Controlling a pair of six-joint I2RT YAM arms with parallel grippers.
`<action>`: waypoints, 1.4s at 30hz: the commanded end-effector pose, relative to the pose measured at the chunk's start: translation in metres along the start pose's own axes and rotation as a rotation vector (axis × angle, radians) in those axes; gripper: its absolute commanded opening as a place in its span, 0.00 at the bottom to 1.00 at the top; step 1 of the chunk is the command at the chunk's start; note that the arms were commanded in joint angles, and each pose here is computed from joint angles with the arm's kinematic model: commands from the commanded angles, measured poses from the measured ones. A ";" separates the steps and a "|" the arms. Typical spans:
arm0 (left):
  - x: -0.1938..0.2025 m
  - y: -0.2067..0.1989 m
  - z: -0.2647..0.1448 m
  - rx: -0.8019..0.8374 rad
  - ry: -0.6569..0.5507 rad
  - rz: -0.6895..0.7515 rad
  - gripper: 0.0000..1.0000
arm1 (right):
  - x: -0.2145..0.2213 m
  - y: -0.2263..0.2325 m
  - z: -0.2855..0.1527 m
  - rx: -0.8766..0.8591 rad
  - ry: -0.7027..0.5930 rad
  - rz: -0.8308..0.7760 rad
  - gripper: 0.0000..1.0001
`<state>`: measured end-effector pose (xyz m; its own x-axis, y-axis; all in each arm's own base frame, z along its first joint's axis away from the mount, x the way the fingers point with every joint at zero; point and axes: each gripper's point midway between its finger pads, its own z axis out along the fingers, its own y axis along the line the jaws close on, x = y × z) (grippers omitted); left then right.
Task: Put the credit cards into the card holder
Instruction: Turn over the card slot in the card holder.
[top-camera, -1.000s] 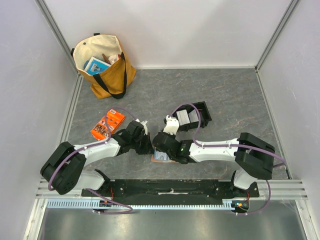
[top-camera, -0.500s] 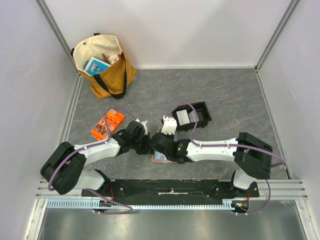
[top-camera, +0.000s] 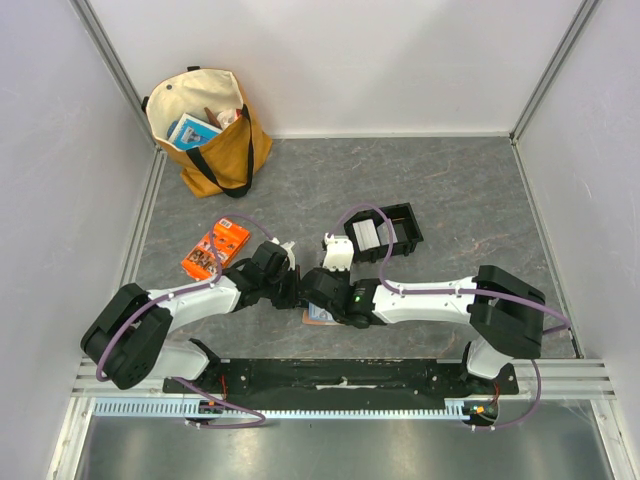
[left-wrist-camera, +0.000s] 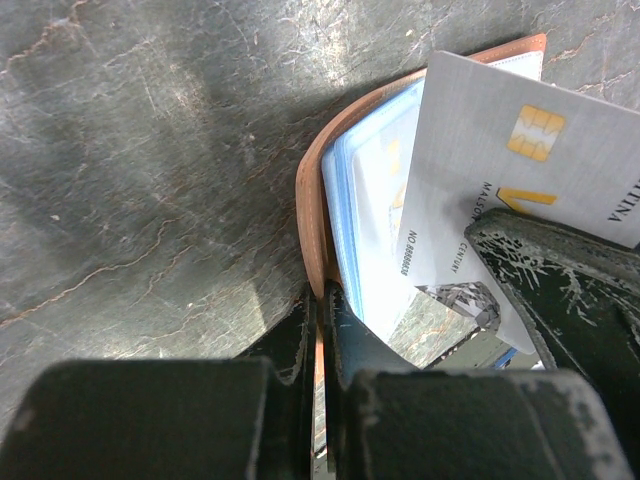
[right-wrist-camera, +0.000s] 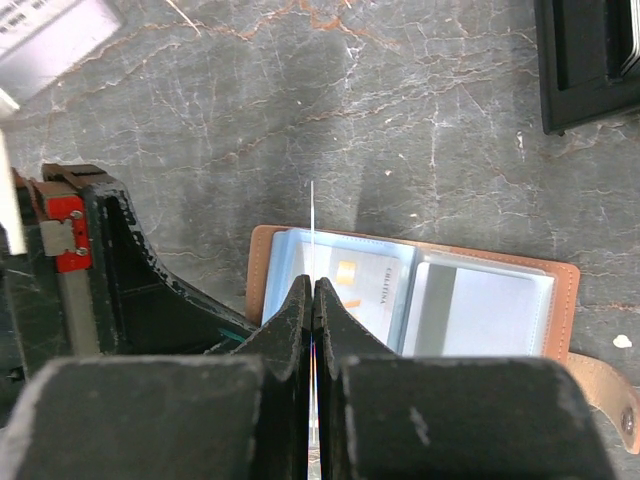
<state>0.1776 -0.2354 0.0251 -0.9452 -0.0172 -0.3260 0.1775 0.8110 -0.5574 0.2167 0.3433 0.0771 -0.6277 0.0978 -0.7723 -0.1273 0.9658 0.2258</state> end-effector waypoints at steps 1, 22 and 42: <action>-0.002 -0.006 -0.002 0.028 -0.016 -0.010 0.02 | -0.034 0.024 -0.011 -0.069 -0.088 0.076 0.00; -0.002 -0.010 -0.008 0.045 -0.032 -0.017 0.02 | -0.021 0.024 0.007 -0.020 -0.070 0.033 0.00; -0.005 -0.012 -0.009 0.045 -0.041 -0.011 0.02 | -0.028 -0.001 -0.008 0.066 -0.064 -0.052 0.00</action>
<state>0.1752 -0.2342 0.0301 -0.9418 -0.0311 -0.3347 0.1761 0.8025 -0.5700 0.2218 0.3457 0.0778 -0.6193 0.0611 -0.7828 -0.1250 0.9766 0.1751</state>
